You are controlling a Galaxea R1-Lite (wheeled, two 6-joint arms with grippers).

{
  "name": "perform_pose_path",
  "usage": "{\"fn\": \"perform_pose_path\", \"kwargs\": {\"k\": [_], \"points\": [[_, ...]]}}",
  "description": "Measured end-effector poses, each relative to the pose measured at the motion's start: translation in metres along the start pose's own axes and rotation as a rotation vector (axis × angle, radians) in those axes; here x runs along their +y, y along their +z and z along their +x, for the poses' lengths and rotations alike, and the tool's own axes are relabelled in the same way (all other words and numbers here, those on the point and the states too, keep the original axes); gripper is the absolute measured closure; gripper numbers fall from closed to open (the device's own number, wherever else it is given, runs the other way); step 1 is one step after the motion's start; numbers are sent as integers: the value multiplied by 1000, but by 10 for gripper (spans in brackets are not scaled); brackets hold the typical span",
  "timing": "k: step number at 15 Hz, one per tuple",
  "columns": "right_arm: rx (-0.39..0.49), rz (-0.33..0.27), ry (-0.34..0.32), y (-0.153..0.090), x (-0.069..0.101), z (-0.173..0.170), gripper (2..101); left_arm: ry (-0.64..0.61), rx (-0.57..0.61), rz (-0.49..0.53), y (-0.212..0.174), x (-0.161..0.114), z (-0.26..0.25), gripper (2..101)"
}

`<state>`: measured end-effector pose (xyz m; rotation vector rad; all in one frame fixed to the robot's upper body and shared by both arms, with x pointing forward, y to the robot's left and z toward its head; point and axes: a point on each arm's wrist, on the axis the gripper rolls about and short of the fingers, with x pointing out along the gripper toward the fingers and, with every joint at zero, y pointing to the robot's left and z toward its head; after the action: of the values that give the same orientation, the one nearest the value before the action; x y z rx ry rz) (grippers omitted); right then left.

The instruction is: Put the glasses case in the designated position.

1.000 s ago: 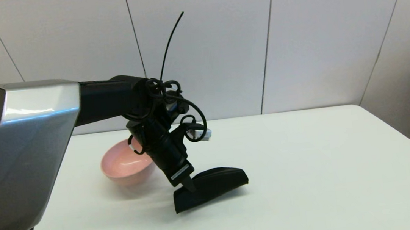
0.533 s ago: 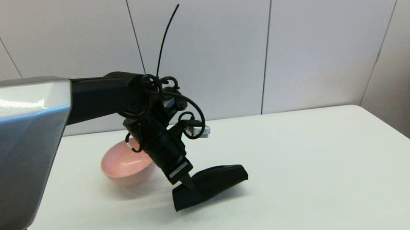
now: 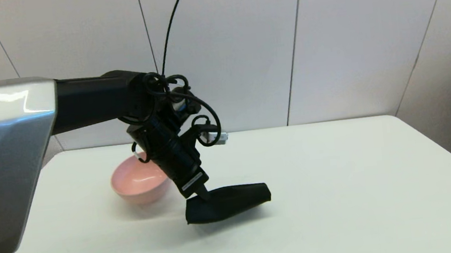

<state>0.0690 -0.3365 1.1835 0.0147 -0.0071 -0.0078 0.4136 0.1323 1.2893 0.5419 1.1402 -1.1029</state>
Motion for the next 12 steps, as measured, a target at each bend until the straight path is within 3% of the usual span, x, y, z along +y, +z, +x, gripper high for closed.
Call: {"fn": "perform_pose_path", "kwargs": {"k": [8, 12], "points": [[0, 0, 0, 0, 0, 0, 43, 31, -45, -3, -3, 0, -20, 951], [0, 0, -1, 0, 0, 0, 43, 87, -122, -1, -2, 9, -38, 951]]}}
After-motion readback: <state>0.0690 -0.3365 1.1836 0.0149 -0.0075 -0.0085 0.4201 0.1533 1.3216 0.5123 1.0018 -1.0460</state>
